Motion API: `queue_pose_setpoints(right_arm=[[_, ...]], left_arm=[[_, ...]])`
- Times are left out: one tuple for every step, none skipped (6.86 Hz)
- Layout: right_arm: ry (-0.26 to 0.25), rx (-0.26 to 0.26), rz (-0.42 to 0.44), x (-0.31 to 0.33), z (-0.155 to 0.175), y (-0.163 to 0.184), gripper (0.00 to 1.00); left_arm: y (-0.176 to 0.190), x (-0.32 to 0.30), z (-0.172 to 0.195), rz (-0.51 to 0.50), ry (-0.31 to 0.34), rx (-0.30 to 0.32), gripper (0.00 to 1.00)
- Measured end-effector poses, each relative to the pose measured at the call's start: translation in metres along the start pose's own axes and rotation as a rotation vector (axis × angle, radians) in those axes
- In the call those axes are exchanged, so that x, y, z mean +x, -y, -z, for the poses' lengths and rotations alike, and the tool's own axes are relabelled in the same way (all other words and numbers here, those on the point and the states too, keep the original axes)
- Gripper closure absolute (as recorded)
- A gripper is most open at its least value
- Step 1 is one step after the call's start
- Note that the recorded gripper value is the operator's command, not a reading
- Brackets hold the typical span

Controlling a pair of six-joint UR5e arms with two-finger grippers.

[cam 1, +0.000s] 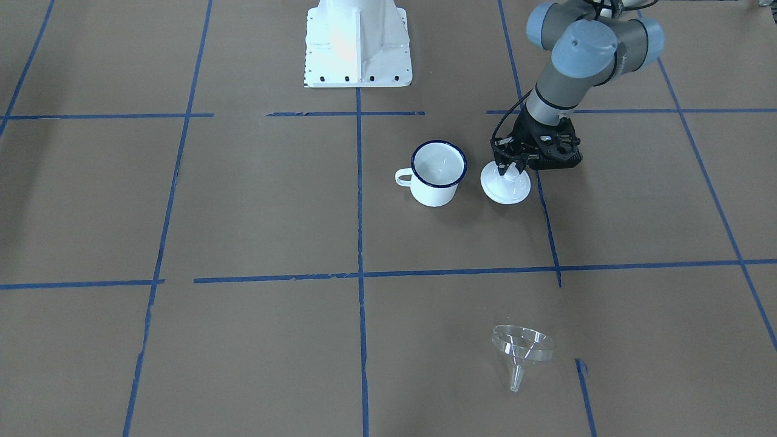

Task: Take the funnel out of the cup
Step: 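Lift the white lid and carry it over the mug with the left gripper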

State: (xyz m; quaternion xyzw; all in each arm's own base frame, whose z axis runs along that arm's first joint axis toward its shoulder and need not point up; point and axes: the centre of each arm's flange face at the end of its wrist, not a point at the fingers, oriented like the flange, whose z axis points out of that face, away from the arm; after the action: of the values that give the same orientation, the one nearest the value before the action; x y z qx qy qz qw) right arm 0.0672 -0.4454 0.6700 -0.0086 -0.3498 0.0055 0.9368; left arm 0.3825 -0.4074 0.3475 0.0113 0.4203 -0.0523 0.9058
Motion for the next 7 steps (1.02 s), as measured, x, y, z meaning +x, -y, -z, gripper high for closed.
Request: queue_pose_setpoints(right_arm=[[0.000,0.000,0.000,0.000,0.000,0.000,0.00],[0.000,0.000,0.000,0.000,0.000,0.000,0.00],[0.000,0.000,0.000,0.000,0.000,0.000,0.00],[0.000,0.000,0.000,0.000,0.000,0.000,0.00],[0.000,0.000,0.000,0.000,0.000,0.000,0.00],[0.000,0.000,0.000,0.000,0.000,0.000,0.00],[0.000,0.000,0.000,0.000,0.000,0.000,0.00]], left_arm=[[-0.006,0.006,0.032,0.007,0.005,0.005,1.00],[-0.011,0.014,0.066,0.021,0.012,0.013,1.00],[-0.013,0.035,0.097,0.034,0.025,0.013,1.00],[-0.013,0.066,0.119,0.053,0.038,0.000,1.00],[-0.012,0.098,0.132,0.088,0.042,-0.020,1.00],[-0.008,0.124,0.129,0.126,0.048,-0.044,1.00],[-0.006,0.145,0.115,0.144,0.058,-0.066,1.00]])
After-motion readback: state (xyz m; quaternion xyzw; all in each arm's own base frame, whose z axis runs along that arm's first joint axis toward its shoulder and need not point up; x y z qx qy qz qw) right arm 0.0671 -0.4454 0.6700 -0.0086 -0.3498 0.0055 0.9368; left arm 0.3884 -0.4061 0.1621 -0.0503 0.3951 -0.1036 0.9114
